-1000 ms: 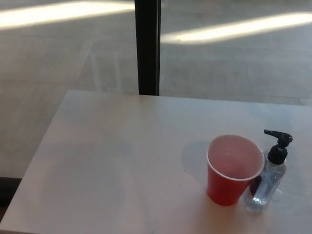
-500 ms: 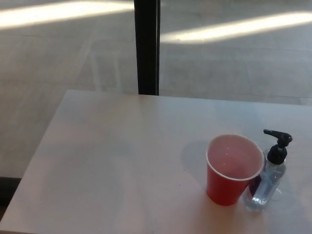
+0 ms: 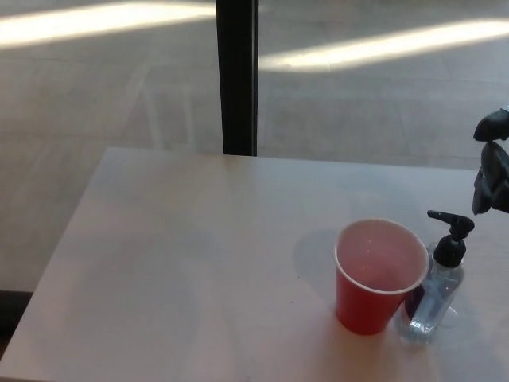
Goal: The robot uses its right hand fist to press the hand soap kept in the middle of the table to get liquid hand soap out
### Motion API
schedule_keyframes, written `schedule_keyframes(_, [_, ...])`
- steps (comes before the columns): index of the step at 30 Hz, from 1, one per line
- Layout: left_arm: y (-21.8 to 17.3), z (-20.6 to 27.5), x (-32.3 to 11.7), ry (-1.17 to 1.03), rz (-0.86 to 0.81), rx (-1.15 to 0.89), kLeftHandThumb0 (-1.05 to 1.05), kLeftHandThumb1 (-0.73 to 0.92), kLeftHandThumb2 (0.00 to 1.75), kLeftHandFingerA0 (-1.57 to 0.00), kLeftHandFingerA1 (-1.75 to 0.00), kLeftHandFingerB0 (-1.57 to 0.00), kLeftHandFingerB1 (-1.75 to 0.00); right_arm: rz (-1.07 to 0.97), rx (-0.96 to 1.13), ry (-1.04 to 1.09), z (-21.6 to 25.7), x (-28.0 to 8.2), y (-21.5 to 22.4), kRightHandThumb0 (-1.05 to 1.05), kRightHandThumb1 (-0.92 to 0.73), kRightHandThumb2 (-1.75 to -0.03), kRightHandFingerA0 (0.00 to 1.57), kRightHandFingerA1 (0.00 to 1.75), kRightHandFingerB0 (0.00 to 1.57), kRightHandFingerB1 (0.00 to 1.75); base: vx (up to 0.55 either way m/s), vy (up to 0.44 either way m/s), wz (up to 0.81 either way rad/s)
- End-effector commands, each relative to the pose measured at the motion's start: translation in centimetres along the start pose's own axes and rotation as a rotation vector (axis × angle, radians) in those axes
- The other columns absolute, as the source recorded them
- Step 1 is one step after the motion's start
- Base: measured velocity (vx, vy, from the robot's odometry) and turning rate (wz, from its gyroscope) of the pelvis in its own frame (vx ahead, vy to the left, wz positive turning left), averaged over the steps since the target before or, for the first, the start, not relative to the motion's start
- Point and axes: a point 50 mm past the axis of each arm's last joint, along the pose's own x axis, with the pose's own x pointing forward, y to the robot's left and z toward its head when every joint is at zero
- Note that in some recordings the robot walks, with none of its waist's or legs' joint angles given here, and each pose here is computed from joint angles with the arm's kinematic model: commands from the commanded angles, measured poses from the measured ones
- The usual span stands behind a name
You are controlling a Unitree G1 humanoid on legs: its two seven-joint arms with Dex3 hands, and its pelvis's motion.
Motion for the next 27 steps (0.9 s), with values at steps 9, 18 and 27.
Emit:
schedule_keyframes(9, [0.9,-0.4,0.1,0.021,0.021,-0.009,-0.52,0.91,1.30,-0.45,-0.93,-0.26,-0.79,0.063,-0.039,-0.029,0.4,-1.1,1.4,-0.16,-0.54,-1.30,0.98,1.75,0.69,1.63,0.00,0.000,0.00])
schedule_keyframes(18, [1.0,-0.5,0.1,0.018,0.020,0.007,-0.52,0.91,1.30,-0.47,-0.95,-0.26,-0.78,0.061,-0.033,0.014,-0.6,-1.6,1.3,-0.13,-0.57,-1.29,0.96,1.75,0.64,1.67,0.00,0.000,0.00])
schedule_keyframes(27, [1.0,-0.6,0.0,0.012,0.010,0.004,-0.52,0.90,1.31,-0.47,-0.94,-0.22,-0.76,0.060,-0.001,0.075,-2.8,-1.5,1.4,-0.12,-0.58,-1.23,0.96,1.75,0.67,1.68,0.00,0.000,0.00])
